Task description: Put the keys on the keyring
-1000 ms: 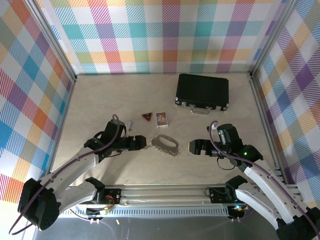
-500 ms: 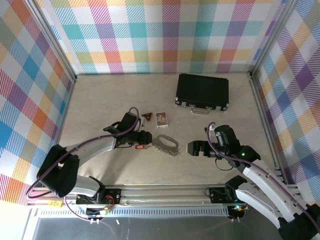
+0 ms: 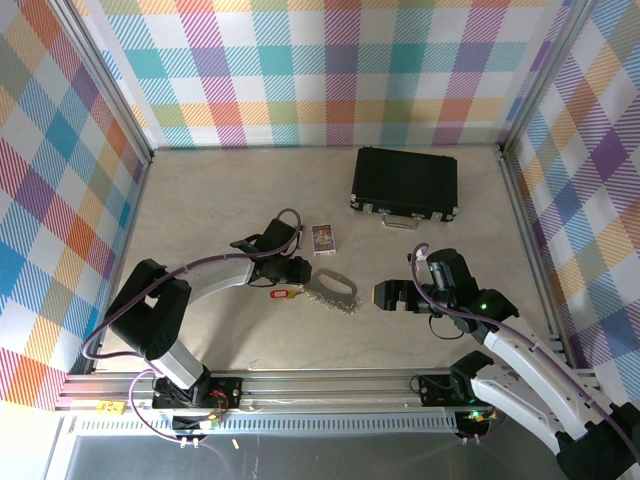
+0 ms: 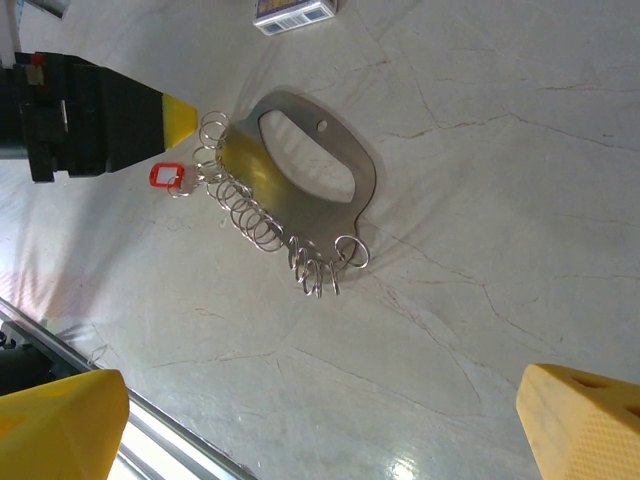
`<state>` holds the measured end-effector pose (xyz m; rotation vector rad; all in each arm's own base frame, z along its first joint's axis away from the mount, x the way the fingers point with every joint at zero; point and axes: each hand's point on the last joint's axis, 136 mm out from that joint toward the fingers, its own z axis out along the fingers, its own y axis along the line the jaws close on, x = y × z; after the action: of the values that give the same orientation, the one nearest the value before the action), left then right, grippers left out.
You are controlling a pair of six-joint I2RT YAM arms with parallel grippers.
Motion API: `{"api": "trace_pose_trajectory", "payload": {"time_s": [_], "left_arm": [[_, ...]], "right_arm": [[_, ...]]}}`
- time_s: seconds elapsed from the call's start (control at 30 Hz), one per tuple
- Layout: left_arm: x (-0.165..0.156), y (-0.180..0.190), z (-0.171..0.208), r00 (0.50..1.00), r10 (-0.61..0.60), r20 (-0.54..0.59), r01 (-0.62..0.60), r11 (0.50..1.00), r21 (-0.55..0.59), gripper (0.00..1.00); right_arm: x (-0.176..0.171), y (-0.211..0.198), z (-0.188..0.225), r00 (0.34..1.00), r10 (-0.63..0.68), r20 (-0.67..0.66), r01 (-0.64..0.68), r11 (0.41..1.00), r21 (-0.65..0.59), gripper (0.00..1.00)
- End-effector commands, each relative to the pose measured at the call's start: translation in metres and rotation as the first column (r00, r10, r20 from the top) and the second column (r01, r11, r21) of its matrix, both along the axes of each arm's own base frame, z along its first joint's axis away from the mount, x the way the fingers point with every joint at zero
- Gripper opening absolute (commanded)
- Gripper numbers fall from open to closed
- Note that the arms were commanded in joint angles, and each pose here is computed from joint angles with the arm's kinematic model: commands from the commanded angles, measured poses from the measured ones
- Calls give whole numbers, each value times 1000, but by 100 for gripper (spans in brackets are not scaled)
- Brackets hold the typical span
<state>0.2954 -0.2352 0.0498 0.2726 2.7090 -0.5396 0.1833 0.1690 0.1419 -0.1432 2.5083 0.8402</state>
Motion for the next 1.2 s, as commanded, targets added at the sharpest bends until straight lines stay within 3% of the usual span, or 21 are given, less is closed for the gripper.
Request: {"api": "trace_pose_trajectory", "payload": {"time_s": [0.0, 0.63, 0.97, 1.17], "left_arm": [[7, -4, 1, 999, -22, 23, 22, 999, 30, 31], [4, -2, -15, 999, -35, -16, 37, 994, 99, 22], [6, 3, -9, 999, -43, 4, 41, 987, 156, 25], [5, -1, -11, 999, -52, 2, 51, 986, 157, 21]], "right_arm": [[5, 3, 7, 999, 9, 34, -10, 1000, 4, 99], [10, 6, 7, 999, 14, 45, -14, 1000, 3, 99], [10, 6, 7, 999, 16, 49, -17, 1000, 4, 99], [10, 6, 7, 999, 15, 50, -15, 1000, 4, 99]]}}
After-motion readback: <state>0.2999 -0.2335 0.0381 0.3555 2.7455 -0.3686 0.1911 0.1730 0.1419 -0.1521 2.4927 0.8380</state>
